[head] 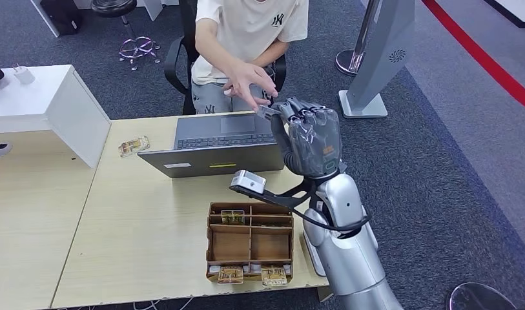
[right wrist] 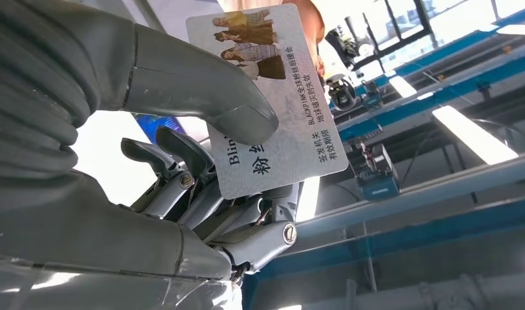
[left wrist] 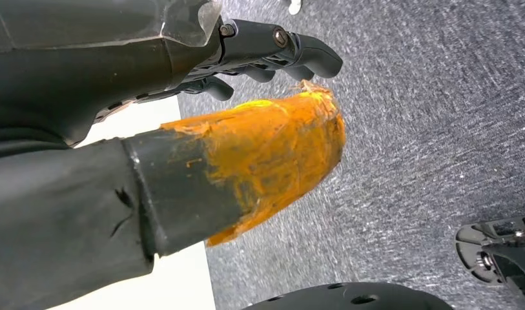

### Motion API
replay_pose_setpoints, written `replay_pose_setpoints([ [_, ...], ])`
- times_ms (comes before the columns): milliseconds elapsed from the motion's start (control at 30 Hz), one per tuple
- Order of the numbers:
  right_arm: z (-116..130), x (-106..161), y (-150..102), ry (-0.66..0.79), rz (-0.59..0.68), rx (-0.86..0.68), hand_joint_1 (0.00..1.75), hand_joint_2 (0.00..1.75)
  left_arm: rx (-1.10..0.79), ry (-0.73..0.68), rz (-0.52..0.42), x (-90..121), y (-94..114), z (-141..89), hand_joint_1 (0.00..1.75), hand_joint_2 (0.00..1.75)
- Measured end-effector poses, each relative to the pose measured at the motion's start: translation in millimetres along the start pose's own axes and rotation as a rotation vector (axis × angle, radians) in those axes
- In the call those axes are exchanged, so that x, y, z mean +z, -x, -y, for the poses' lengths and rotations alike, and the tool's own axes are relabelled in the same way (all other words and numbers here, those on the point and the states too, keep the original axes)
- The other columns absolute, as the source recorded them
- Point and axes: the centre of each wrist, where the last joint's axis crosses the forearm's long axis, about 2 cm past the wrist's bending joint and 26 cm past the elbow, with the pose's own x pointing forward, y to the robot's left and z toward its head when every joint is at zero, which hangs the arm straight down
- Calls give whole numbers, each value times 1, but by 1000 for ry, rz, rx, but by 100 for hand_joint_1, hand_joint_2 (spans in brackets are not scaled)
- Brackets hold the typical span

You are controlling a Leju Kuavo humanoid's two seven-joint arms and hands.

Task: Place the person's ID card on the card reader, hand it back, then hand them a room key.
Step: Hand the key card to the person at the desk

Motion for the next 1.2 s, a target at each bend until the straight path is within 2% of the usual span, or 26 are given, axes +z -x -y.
replay_pose_setpoints([
  [233,-25,-27,1,-68,8,55,175,175,-58,0,9,0,-1,-1,0,0],
  [400,-36,-36,2,-106,9,92,175,175,-81,2,10,0,-1,-2,0,0],
  [533,-42,-35,3,-137,-2,105,0,175,-87,3,9,0,-2,-1,0,0],
  [733,-49,-28,1,-175,-7,118,0,175,-84,3,6,0,-1,-2,0,0],
  [867,-44,-20,-4,-164,-8,98,0,175,-75,3,4,0,-1,-1,0,0],
  [967,-35,-14,-10,-124,0,42,0,175,-66,2,3,0,-1,-1,0,0],
  [1067,-17,-3,-21,-41,11,-76,0,175,-49,-4,0,0,-1,-1,0,0],
  [1200,4,6,-28,66,-35,-154,0,175,-34,-7,-4,0,0,-1,0,0],
])
